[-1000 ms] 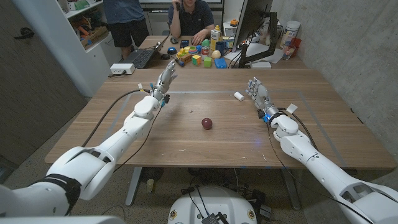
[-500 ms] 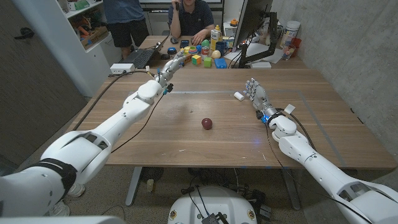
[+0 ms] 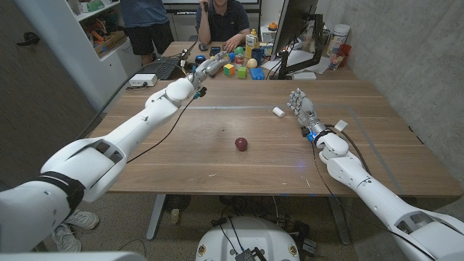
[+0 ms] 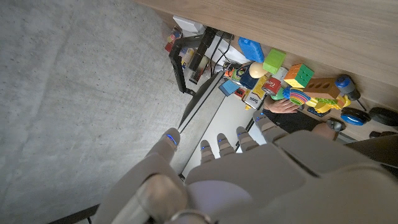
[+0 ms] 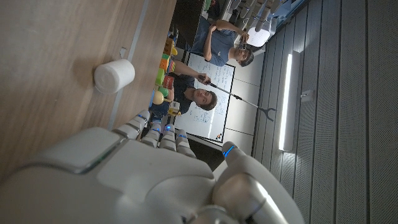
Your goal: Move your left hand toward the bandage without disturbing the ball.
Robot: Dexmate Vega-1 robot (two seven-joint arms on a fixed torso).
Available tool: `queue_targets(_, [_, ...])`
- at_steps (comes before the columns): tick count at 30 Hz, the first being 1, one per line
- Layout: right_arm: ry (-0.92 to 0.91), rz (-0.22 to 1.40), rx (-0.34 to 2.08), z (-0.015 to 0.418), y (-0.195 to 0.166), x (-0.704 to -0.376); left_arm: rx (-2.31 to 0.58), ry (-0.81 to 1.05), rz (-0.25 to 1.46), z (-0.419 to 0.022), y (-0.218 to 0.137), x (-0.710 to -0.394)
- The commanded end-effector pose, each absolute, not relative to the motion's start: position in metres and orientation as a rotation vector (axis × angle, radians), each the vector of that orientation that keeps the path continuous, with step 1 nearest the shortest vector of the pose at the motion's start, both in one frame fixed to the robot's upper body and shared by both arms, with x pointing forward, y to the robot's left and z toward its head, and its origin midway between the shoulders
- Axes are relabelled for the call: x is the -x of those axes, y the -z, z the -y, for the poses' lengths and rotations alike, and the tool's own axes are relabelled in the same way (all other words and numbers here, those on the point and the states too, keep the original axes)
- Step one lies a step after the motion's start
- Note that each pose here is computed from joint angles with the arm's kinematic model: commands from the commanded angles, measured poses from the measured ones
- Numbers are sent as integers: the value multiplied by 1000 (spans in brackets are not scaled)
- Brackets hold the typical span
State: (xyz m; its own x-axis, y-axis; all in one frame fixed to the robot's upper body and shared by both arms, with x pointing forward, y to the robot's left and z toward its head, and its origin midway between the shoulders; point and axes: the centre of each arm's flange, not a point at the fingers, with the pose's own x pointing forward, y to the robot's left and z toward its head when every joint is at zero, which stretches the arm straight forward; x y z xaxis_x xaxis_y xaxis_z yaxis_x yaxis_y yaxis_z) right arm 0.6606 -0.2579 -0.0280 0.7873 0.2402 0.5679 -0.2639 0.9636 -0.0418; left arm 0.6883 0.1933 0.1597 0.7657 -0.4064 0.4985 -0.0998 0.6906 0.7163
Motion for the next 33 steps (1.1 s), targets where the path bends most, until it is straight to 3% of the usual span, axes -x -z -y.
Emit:
queue_targets(1, [-268,612,-45,262,25,-663,-1066,241,704,-149,-202,-679])
queue_targets(22, [-286,604,-58,261,31,-666,-1326,372,774,-78,-246,-688])
queue_targets(33, [-296,603,-66,262,33,-666,-1406,282,607,-41,-251,-699])
